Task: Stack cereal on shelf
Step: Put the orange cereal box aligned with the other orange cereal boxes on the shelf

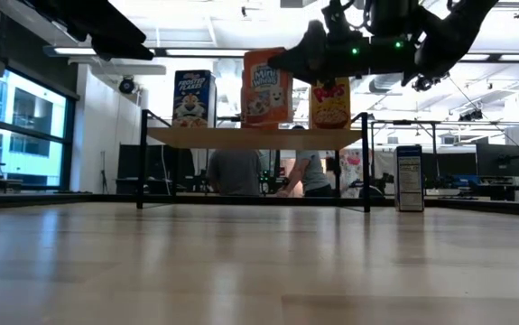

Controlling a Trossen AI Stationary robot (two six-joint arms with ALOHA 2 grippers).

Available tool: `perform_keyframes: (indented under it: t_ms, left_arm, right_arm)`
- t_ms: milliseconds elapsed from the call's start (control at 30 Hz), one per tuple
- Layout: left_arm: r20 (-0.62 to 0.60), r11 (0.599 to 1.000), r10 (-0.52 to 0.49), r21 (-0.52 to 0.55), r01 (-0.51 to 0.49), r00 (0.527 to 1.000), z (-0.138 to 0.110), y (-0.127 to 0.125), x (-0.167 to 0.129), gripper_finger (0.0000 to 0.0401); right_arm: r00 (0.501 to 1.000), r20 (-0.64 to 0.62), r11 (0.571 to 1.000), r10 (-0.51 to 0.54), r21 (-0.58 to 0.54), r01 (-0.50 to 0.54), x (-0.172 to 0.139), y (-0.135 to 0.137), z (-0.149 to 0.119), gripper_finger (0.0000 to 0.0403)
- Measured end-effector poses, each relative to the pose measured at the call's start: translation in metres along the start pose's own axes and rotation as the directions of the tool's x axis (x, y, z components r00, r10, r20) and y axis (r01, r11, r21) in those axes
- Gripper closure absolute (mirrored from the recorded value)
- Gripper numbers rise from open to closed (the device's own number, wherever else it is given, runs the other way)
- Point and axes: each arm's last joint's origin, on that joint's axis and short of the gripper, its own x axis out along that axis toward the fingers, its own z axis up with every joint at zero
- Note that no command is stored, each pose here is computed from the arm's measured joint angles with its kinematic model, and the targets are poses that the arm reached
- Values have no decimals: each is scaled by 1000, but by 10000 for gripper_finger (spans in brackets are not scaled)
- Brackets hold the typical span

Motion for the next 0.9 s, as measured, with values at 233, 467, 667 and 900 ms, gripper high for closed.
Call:
perform_keyframes:
  t_ms: [233,467,667,900]
  left_arm:
    - [0,1000,0,0,0,1000,0,0,0,144]
    - [0,1000,0,0,0,1000,0,0,0,144]
    - [0,1000,0,0,0,1000,0,0,0,144]
    - [1,1000,-1,0,1,1000,0,0,0,144]
  right_arm:
    - [1000,3,1000,22,20,-22,1,-6,-1,254]
    - [999,6,998,41,39,-41,0,0,0,254]
    - [999,15,997,52,54,-53,-1,13,3,254]
    - [999,-43,1000,7,28,-5,15,28,25,254]
